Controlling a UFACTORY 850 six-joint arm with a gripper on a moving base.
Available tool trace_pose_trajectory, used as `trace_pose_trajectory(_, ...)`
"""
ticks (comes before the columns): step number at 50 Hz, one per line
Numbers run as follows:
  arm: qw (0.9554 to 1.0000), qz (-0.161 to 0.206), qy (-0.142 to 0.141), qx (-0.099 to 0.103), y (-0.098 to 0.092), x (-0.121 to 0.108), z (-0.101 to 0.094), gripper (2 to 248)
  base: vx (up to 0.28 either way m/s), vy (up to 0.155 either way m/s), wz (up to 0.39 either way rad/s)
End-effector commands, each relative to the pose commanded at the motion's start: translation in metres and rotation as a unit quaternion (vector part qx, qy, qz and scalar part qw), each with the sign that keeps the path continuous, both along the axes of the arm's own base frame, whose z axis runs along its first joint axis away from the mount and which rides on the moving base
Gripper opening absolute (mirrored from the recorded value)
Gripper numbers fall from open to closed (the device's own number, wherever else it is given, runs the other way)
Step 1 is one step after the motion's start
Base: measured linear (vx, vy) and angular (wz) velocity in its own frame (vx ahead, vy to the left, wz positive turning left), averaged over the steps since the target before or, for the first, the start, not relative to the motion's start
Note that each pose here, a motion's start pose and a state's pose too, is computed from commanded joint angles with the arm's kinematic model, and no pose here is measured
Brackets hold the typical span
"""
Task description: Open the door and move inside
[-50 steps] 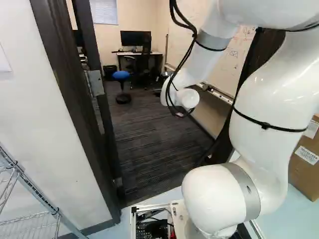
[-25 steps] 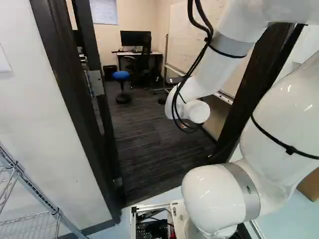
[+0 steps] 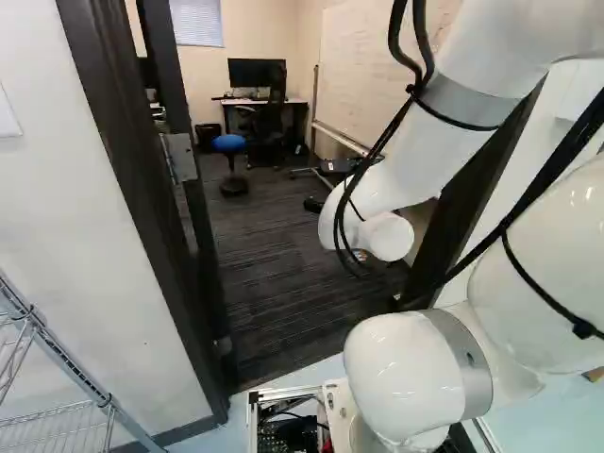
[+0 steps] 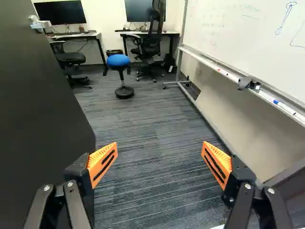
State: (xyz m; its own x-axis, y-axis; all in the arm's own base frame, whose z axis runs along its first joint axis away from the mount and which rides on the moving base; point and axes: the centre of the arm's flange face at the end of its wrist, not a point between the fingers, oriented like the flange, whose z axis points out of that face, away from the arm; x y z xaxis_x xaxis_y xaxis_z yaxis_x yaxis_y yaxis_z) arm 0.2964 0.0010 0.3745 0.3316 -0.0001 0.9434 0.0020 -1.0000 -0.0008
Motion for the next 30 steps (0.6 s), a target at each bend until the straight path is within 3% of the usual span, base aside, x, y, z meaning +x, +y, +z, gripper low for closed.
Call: trace_pose_trajectory(30, 1.0000, -0.001, -0.003, 0.000, -0.001, -0.026, -0.009, 247, 0.000, 0.000, 0.000)
